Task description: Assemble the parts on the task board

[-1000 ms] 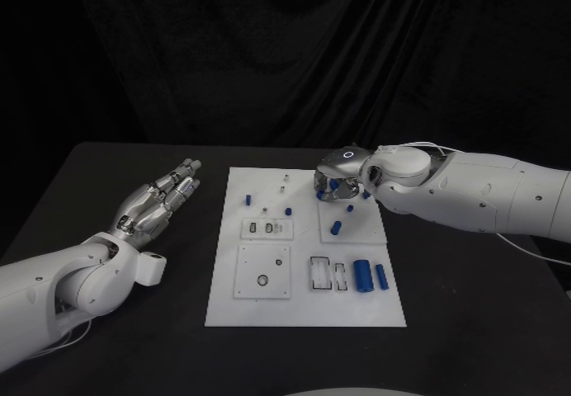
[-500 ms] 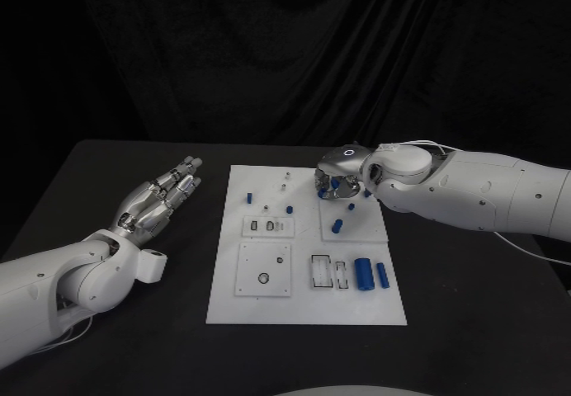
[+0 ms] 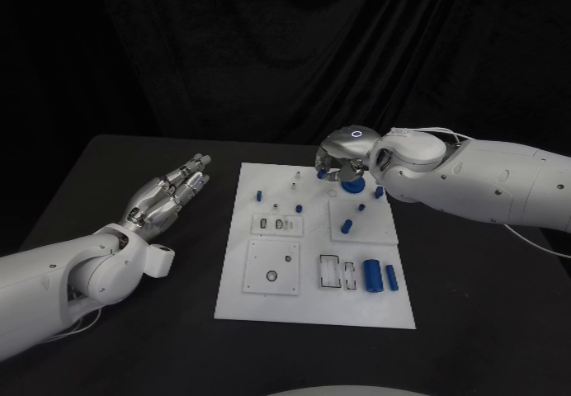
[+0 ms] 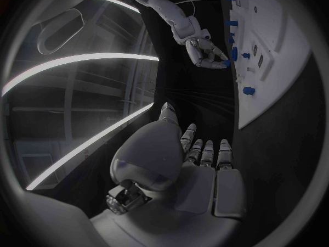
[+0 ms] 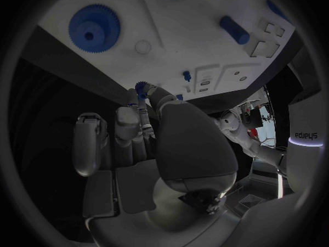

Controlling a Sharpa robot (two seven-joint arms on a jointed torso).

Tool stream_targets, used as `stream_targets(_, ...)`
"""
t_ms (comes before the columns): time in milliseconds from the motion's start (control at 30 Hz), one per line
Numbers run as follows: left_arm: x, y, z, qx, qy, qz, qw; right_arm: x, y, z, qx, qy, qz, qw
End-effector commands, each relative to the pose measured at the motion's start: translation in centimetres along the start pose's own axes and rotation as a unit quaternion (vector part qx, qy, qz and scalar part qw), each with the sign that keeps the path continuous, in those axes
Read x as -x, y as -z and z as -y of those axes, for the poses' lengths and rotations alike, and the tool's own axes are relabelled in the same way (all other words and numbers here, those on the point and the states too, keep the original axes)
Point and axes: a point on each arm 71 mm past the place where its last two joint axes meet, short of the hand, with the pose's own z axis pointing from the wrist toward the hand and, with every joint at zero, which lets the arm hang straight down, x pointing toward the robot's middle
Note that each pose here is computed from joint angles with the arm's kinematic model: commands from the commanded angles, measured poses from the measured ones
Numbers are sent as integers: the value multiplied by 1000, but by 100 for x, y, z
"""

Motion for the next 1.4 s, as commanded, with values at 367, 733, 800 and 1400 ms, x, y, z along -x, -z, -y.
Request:
stream_targets(367, -69, 24, 202, -130, -12, -18, 991, 137, -284, -42, -12, -5, 40, 999)
stream_targets(733, -90, 18, 201, -129, -10, -22, 991, 118, -403, -75, -13, -3, 35, 999)
stream_targets(800, -92, 17, 201, -129, -10, -23, 991, 114, -412, -81, -12, -3, 34, 999)
stream_targets(1400, -105, 12, 201, -130, -7, -26, 991, 47, -449, -102, -18, -5, 7, 1000)
